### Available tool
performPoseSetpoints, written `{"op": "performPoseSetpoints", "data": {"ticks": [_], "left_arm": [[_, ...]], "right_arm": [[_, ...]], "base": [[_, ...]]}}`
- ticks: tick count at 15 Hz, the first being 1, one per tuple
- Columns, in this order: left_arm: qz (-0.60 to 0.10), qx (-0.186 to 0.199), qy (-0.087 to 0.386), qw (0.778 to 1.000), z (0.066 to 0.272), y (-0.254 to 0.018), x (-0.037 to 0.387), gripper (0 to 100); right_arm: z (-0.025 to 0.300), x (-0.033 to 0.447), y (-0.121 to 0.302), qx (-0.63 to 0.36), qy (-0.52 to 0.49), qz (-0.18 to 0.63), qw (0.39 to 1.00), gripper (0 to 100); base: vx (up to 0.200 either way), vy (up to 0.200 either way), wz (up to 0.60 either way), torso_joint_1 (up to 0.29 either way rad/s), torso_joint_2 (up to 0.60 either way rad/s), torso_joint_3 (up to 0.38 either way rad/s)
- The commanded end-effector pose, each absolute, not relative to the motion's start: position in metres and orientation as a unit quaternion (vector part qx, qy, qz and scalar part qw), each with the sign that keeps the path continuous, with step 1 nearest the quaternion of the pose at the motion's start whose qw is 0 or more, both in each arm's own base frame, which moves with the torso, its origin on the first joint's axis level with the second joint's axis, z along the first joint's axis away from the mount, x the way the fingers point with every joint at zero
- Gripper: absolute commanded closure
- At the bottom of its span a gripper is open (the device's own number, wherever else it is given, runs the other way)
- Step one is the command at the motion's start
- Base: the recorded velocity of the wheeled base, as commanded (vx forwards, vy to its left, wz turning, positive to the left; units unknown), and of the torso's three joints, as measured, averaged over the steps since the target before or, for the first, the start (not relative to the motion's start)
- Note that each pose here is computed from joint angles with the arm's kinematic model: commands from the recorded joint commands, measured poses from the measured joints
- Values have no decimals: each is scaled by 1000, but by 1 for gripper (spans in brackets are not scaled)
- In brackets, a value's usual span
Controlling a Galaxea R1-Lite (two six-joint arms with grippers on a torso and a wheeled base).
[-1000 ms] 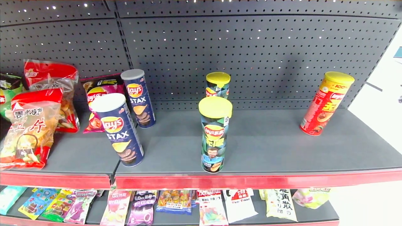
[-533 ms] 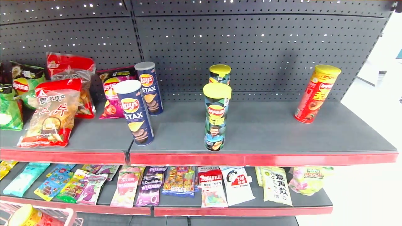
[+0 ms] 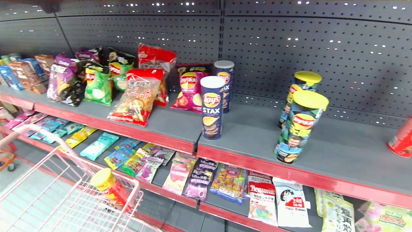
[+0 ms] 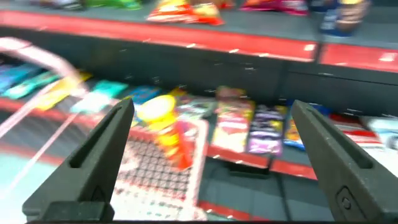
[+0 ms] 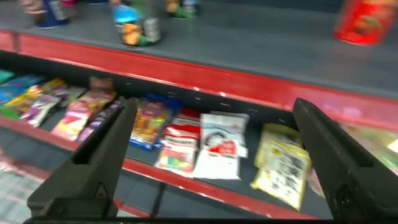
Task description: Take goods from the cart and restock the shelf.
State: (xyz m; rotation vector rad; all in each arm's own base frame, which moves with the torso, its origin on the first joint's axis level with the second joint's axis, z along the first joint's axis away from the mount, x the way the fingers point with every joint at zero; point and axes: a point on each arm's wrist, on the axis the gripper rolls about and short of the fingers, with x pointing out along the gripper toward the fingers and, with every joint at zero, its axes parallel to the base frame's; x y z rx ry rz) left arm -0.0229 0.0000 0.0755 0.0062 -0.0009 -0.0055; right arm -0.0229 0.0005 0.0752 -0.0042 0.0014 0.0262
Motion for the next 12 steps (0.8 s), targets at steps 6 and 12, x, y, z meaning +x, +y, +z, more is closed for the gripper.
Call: {"op": "performPoseSetpoints", "data": {"ticks": [6,12], "left_arm": [[2,3,-1,1000,76,0,-23,0],[1,3,-1,1000,76,0,-23,0]], "right_arm": [[75,-23,0,0,2,14,1000,0],[75,-23,0,0,2,14,1000,0]], "base": [[0,0,500,1,1,1],[0,0,0,-33,72,45]]}}
